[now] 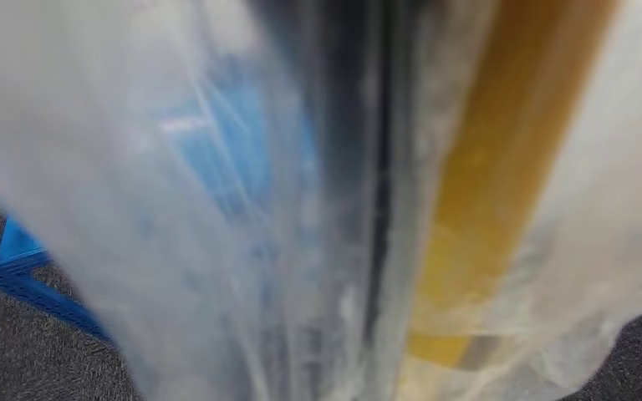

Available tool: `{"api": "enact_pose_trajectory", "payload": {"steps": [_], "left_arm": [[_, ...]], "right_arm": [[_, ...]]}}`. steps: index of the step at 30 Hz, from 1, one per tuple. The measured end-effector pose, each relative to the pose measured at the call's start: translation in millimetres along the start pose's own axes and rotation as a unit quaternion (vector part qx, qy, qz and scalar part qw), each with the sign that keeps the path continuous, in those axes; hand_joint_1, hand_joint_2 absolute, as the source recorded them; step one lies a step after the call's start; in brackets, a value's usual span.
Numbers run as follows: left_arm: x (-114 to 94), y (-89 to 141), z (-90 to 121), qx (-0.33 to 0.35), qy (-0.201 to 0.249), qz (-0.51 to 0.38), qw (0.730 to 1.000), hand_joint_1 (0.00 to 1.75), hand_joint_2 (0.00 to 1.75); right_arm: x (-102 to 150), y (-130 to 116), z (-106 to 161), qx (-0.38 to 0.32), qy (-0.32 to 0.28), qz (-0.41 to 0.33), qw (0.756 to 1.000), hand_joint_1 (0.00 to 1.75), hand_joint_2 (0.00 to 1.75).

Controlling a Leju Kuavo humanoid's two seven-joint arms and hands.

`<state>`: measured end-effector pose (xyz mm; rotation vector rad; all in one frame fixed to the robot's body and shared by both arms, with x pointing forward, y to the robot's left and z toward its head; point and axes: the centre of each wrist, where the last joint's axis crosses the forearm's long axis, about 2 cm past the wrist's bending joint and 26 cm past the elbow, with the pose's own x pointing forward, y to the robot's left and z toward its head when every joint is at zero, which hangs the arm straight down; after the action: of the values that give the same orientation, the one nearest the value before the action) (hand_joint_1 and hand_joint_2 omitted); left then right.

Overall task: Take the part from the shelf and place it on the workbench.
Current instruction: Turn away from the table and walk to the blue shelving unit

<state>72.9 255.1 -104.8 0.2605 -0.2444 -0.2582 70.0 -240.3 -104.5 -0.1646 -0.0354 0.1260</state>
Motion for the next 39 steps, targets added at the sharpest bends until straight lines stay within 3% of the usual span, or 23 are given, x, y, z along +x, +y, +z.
{"api": "enact_pose_trajectory", "payload": {"steps": [22,26,39], "left_arm": [[-2.3,-1.0,0.4,-0.002,0.006,0.005,1.0,0.0,0.0],[-2.7,-0.7,0.3,-0.002,0.012,0.007,1.0,0.0,1.75],[-2.6,-2.1,0.7,-0.007,0.028,0.018,0.999,0.0,1.75]], "right_arm": [[-2.4,-1.0,-0.6,-0.001,-0.007,-0.008,1.0,0.0,0.0],[-2.3,-0.8,-0.5,-0.003,-0.005,-0.008,1.0,0.0,1.75],[-2.0,-2.0,-0.6,-0.016,0.001,-0.026,1.0,0.0,1.75]]}}
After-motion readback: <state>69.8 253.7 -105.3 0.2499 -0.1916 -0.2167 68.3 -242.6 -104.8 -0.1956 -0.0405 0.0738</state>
